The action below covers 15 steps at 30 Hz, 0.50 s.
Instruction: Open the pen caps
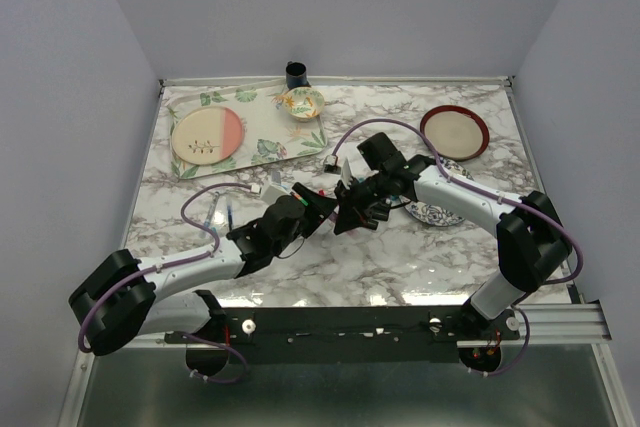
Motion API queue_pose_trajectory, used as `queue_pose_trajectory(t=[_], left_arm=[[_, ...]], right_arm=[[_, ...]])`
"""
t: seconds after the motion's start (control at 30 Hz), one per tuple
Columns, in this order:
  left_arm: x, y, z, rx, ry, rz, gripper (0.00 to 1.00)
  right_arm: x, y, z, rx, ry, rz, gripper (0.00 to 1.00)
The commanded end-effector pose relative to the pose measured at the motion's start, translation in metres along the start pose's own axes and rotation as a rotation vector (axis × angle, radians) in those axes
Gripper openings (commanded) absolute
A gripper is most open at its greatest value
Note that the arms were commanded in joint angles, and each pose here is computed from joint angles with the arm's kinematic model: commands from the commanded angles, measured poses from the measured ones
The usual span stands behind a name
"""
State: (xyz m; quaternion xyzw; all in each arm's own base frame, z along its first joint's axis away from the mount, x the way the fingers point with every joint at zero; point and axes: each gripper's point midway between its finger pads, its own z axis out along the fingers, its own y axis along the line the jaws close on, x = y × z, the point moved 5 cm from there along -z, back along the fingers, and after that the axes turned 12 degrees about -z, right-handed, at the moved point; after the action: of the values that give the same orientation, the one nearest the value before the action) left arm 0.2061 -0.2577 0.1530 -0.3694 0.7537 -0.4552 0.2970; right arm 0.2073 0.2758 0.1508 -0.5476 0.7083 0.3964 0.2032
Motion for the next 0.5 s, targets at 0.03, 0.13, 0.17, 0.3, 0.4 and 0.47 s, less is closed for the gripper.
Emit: queue_pose_trajectory(t=[0.03,0.13,0.17,0.3,0.4,0.47], left_arm=[[-0.008,-0.005,0.0,-0.026,-0.062,0.002,0.44],[-0.008,-0.005,0.001,-0.034,-0.058,0.013,0.23],[-0.008,-0.004,0.001,-0.037,-0.061,0.015,0.19],[-0.024,-0.001,-0.007,-0.059,-0.142,0.048,0.0],[-0.055,0.003,-0.018,-0.068,-0.26,0.027,0.0],[-0.075,0.014,-0.03,-0.08,-0.319,0.006,0.0]], right_arm=[[-0.005,-0.008,-0.001,0.036,0.004,-0.018,0.01],[-0.005,-0.009,0.0,0.041,0.008,-0.015,0.01],[-0.004,-0.009,0.0,0.042,0.012,-0.013,0.0],[-0.001,-0.011,0.0,0.046,0.035,-0.02,0.0],[0.004,-0.012,-0.002,0.048,0.065,-0.035,0.0],[0.006,-0.01,-0.002,0.043,0.076,-0.042,0.01]])
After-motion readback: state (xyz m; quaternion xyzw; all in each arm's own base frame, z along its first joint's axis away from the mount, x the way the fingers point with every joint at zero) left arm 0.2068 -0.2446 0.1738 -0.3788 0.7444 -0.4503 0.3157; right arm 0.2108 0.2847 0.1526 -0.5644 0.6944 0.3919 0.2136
